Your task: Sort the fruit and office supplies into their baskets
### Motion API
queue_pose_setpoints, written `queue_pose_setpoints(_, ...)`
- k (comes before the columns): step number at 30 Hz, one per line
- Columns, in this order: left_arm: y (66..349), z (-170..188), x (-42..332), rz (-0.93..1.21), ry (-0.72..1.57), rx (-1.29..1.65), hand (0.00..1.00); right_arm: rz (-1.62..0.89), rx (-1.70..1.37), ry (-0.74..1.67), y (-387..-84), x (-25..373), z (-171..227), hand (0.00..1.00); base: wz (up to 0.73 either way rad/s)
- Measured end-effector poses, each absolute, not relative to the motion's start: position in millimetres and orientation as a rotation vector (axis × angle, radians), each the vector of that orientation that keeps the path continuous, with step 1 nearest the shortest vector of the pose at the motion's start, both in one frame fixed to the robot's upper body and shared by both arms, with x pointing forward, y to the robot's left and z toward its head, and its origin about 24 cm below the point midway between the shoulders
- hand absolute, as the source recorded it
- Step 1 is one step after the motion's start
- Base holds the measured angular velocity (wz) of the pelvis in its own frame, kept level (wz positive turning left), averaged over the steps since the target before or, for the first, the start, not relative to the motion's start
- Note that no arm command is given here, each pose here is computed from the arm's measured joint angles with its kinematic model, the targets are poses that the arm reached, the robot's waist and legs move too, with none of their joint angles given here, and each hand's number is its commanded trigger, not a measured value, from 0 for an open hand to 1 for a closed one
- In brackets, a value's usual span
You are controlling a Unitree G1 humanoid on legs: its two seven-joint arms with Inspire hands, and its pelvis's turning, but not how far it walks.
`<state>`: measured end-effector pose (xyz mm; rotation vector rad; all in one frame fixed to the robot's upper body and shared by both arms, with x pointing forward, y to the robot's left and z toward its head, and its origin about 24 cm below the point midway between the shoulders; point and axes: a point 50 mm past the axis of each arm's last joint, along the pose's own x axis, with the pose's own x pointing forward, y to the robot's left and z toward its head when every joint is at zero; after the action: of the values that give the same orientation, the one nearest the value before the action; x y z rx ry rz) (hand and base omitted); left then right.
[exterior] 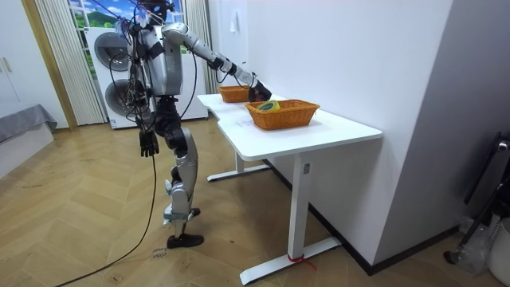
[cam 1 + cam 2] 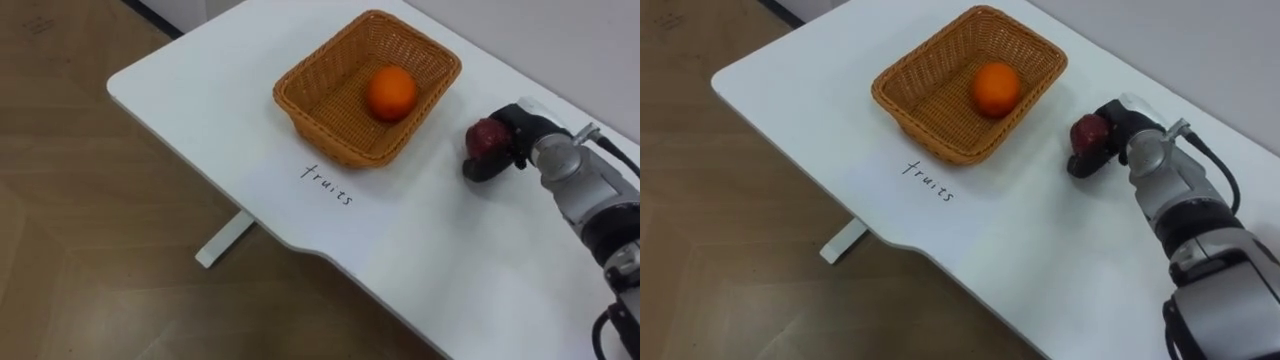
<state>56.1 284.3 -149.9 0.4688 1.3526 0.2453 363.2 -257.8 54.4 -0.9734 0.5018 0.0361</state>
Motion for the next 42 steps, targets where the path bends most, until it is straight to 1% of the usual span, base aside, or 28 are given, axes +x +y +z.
queue_pose_setpoints(8, 285, -149, 58, 0.258, 1.329, 0.466, 0.00, 0.051, -0.918, 0.489, -255, 363, 54, 1.00, 0.00)
queue_pose_setpoints(15, 285, -149, 55, 0.258, 1.324, 0.465, 0.00, 0.143, -0.936, 0.395, -235, 367, 65, 1.00, -0.06)
queue_pose_setpoints(21, 286, -150, 37, 0.275, 1.363, 0.447, 0.00, 0.175, -0.915, 0.245, -217, 370, 88, 1.00, -0.06)
queue_pose_setpoints(25, 283, -151, 26, 0.291, 1.378, 0.428, 0.00, 0.205, -0.935, 0.114, -204, 367, 110, 1.00, -0.07)
queue_pose_setpoints(30, 283, -152, 22, 0.309, 1.399, 0.425, 0.00, 0.193, -0.952, 0.023, -198, 364, 132, 1.00, 0.02)
queue_pose_setpoints(35, 275, -155, 22, 0.303, 1.404, 0.400, 0.00, 0.174, -1.012, -0.046, -195, 362, 148, 1.00, -0.02)
queue_pose_setpoints(42, 274, -155, 22, 0.302, 1.406, 0.394, 0.00, 0.193, -1.028, -0.098, -186, 360, 159, 1.00, 0.00)
